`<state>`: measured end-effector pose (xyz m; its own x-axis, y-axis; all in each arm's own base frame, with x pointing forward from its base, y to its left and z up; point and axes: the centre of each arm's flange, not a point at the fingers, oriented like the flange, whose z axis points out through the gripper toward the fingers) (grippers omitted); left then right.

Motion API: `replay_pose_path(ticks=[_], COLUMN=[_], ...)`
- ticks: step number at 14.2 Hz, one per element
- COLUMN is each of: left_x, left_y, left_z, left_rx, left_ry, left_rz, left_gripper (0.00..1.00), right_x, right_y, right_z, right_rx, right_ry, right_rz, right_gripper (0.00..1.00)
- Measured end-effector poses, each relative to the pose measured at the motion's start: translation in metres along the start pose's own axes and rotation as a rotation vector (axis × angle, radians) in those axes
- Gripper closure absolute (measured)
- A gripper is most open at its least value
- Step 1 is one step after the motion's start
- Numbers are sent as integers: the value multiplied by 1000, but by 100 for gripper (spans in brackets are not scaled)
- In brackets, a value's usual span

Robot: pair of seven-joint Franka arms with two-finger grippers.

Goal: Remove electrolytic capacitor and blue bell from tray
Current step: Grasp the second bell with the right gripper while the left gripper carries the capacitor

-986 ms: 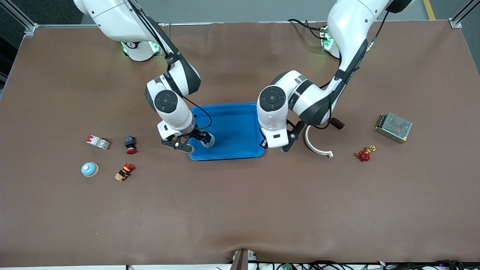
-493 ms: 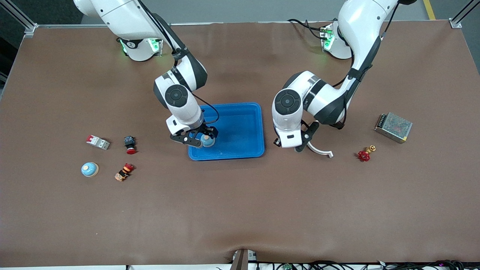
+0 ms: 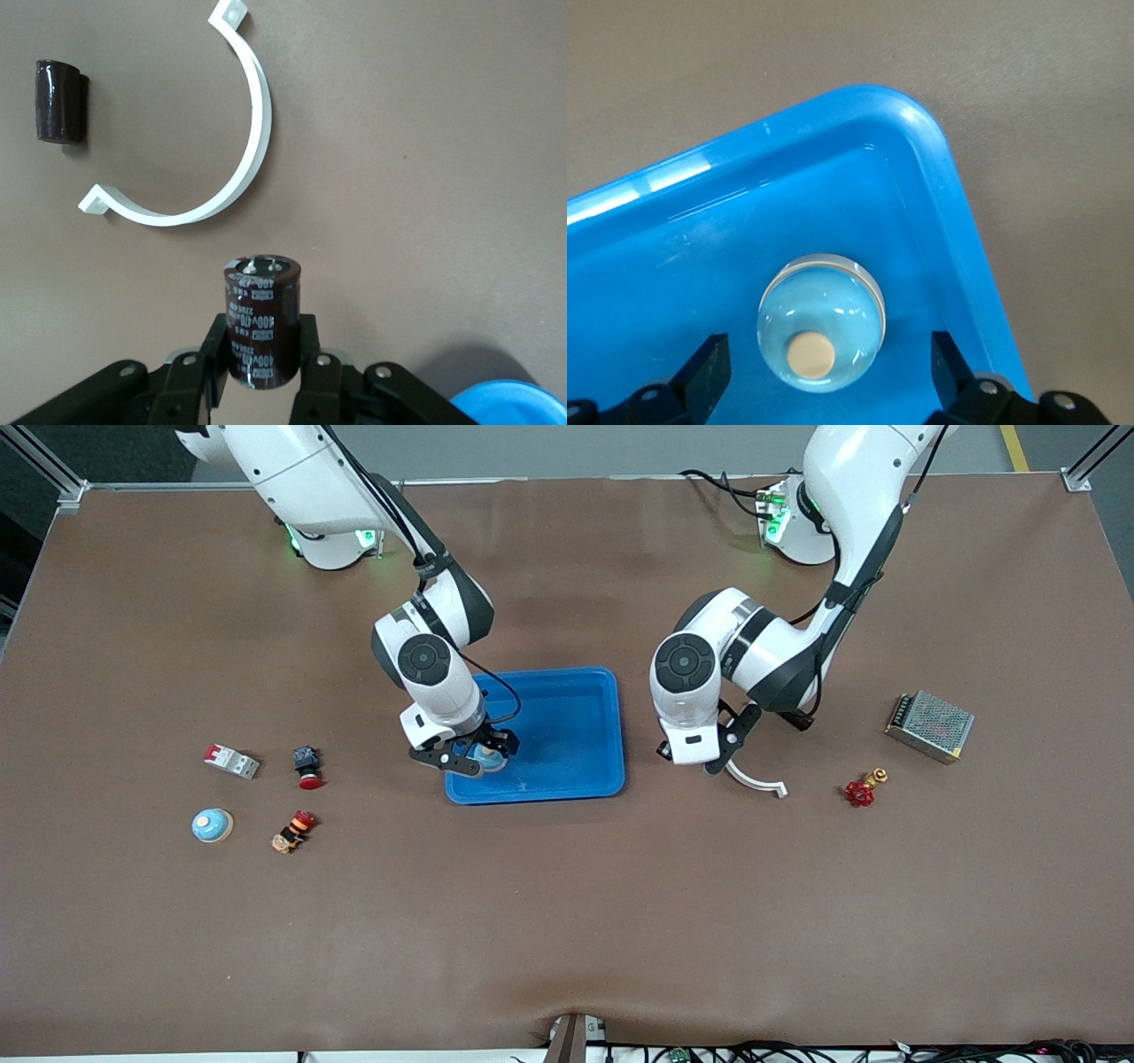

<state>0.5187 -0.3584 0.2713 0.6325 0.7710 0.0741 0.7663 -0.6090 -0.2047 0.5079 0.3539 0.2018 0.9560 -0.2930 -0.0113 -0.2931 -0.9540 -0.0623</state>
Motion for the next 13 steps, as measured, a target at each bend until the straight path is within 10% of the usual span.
replay_pose_path(ticks=[13], left_x=[-24], left_y=[-18], left_z=[47], left_rx=[22], left_ry=[-19], left_rz=[30], left_gripper=[66], right_x=[-1], right_y=[-11], right_z=[17], right_rx=[-15], right_ry=[8], right_rz=[-40], right_gripper=[11])
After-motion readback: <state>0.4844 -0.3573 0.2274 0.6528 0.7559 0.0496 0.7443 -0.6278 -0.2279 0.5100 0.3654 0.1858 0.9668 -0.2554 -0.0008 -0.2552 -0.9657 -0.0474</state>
